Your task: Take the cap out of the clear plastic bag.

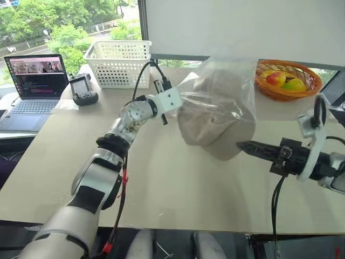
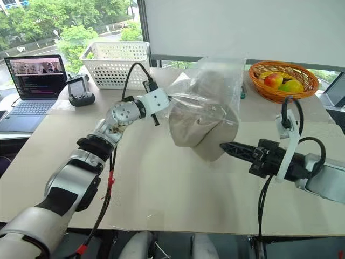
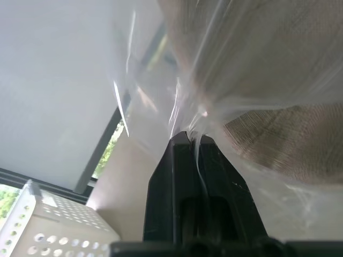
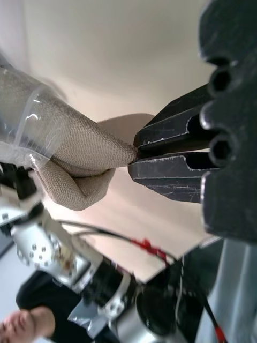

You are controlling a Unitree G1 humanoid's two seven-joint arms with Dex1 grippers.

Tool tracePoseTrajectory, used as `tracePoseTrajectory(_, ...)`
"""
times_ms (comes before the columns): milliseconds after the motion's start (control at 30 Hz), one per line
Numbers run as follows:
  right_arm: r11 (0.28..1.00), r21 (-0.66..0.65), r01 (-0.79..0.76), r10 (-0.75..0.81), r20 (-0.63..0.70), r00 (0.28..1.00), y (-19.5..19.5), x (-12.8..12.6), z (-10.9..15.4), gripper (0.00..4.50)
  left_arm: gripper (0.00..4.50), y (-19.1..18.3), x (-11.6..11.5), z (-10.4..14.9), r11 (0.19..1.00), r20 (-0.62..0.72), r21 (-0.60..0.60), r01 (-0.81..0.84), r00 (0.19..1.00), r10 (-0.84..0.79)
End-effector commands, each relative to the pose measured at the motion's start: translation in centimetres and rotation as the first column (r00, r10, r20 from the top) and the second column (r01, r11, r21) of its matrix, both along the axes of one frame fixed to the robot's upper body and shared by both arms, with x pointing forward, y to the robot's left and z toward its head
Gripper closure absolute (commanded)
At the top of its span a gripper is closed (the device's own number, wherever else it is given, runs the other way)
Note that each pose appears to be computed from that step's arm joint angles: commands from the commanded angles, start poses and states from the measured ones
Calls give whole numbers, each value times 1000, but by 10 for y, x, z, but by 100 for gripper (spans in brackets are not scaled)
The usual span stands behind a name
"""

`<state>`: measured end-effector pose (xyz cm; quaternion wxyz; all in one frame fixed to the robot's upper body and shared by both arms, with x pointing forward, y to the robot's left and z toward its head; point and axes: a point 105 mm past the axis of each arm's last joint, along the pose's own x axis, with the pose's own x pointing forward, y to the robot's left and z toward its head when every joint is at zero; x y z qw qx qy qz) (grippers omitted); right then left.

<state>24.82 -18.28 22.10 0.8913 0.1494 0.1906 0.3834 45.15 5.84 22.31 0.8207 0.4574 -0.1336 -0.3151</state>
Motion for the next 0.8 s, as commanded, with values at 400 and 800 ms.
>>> tracePoseTrajectory(400, 928, -352, 123, -10, 306, 952, 15, 56, -3, 447, 450, -21, -17, 16, 980, -84, -173, 99, 990, -115)
tracePoseTrajectory(800, 993, 25, -113, 115, -114, 987, 34, 16, -26, 447, 450, -37, -40, 9, 970, -140, -192, 147, 975, -175)
